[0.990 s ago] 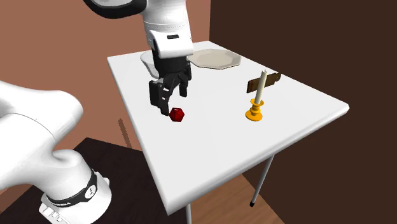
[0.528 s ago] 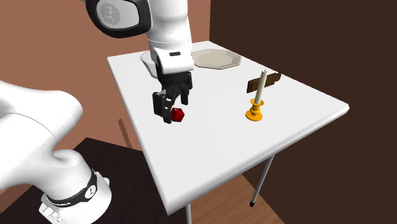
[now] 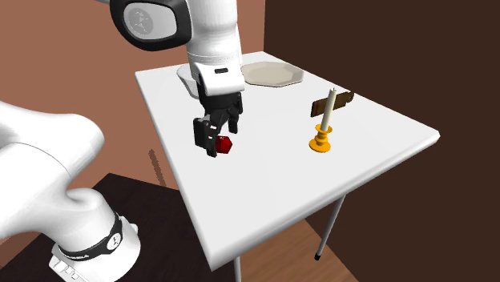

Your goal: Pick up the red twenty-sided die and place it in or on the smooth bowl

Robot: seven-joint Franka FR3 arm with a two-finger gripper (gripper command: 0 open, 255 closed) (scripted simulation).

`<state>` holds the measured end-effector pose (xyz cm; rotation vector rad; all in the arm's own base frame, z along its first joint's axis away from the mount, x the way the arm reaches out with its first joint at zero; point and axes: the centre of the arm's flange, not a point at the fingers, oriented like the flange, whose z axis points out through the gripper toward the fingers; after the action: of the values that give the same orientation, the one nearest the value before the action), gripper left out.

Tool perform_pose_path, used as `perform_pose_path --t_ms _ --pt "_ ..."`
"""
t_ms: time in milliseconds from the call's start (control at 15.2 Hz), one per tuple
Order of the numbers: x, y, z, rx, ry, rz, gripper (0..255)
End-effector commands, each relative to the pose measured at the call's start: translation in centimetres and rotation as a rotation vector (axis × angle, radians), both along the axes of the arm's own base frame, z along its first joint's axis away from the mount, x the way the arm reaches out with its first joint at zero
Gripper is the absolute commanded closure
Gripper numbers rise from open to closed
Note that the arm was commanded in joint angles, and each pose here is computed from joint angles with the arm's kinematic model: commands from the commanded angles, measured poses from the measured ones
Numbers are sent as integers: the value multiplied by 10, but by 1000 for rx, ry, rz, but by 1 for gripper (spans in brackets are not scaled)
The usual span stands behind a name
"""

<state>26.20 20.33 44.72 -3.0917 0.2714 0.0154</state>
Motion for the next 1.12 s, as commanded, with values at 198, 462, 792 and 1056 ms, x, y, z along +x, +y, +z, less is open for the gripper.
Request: perform_pose_path --t_ms 198,462,792,1056 --pt "0 0 0 0 0 0 255" --pt "0 0 0 0 0 0 255" --pt "0 0 16 0 0 0 255" --pt "0 0 37 0 0 0 255"
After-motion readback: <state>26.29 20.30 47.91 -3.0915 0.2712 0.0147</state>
